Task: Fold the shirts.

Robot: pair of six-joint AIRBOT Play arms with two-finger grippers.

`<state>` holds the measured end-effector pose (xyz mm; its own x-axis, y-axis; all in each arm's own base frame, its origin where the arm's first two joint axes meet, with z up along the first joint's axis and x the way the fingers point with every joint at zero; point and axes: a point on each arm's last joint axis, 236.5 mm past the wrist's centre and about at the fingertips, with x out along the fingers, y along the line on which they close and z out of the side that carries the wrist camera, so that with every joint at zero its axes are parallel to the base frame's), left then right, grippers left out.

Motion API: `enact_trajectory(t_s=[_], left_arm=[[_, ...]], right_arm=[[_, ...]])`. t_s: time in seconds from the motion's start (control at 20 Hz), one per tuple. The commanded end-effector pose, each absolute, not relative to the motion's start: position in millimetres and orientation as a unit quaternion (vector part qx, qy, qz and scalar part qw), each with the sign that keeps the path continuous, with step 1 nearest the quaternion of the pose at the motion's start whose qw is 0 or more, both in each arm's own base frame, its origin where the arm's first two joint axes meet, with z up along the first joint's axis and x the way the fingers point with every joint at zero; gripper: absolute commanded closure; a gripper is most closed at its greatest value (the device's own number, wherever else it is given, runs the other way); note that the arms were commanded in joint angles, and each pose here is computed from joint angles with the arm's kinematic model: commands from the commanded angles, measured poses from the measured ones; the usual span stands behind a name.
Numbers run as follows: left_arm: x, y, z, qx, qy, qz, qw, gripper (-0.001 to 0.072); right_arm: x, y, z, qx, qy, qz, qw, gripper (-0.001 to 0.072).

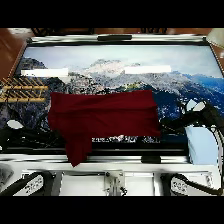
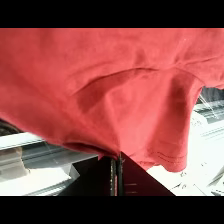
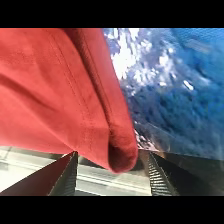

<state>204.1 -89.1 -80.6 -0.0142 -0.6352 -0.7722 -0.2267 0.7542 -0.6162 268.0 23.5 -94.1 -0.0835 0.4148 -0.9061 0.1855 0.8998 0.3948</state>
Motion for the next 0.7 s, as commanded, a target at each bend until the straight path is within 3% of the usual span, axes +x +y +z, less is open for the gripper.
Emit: enact_trajectory(t_s=[0.0,0.3,0.35,0.55,0.65], left_arm=[[205,-94,-76,-0.324,0.691,-0.167,0.625,0.0671],[209,-97,-73,-0.332,0.683,-0.171,0.628,0.0671],[211,-97,-72,-0.330,0.681,-0.174,0.630,0.0671],[229,-91,-59,-0.305,0.661,-0.191,0.658,0.0672],[255,-80,-40,-0.288,0.633,-0.197,0.691,0.0672]], right_arm=[[264,35,-104,0.182,0.740,0.108,0.638,0.0165],[263,50,-108,0.138,0.745,0.128,0.640,0.0167],[261,51,-109,0.127,0.747,0.130,0.639,0.0220],[262,54,-110,0.094,0.747,0.139,0.643,0.0616],[278,55,-100,0.088,0.731,0.147,0.661,0.0643]])
